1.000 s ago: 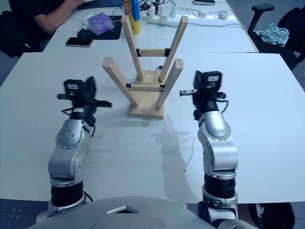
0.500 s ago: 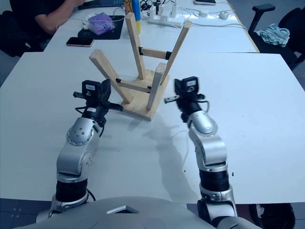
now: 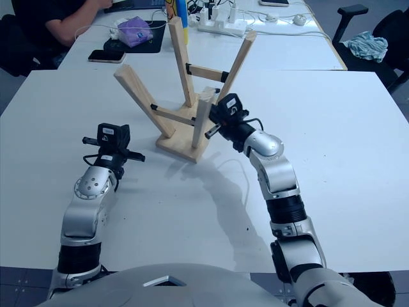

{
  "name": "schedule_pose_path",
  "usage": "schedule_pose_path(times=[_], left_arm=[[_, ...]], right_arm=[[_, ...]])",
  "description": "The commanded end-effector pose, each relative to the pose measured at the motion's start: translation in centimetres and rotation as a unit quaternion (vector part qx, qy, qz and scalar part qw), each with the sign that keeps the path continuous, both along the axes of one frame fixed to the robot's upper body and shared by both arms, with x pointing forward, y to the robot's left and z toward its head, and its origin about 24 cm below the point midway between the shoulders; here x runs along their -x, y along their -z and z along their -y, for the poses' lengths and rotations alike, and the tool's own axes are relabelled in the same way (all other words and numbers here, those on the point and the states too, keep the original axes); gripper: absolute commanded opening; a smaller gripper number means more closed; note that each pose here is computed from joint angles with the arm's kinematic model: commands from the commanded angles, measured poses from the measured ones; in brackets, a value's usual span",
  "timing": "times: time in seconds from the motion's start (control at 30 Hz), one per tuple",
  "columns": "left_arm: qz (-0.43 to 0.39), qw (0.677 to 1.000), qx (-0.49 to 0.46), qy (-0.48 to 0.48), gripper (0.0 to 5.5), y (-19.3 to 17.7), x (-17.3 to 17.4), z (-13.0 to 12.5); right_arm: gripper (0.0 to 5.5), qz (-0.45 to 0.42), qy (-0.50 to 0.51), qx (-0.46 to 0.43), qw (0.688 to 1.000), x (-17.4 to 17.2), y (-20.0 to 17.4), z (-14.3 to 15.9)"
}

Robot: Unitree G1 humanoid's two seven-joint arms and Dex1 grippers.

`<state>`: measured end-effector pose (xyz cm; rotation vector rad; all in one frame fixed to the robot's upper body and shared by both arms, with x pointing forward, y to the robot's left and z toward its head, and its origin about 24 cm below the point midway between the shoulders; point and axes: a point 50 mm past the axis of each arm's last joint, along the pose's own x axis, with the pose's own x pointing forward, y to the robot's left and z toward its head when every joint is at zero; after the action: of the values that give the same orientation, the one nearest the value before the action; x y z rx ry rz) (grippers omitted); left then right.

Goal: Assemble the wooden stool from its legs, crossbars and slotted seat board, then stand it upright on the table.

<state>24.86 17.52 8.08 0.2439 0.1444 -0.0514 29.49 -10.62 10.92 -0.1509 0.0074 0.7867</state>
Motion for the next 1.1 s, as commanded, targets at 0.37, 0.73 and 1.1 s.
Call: schedule_pose_path(times=[0.37, 0.73, 1.1], left_arm=[[-0.014, 1.000, -0.010, -0.016, 0.01, 2.0, -0.5, -2.3], [-0.060, 0.996, -0.011, 0.057, 0.01, 3.1, -0.3, -0.3], [-0.138, 0.971, -0.094, 0.170, 0.01, 4.1, -1.9, 0.4]], right_arm=[[0.00, -0.006, -0.113, 0.045, 0.993, 3.2, 2.1, -3.4], [0.00, -0.010, -0.042, 0.110, 0.993, -0.7, 3.2, 1.4], [0.00, 0.043, -0.075, 0.076, 0.993, -3.5, 2.3, -4.1]])
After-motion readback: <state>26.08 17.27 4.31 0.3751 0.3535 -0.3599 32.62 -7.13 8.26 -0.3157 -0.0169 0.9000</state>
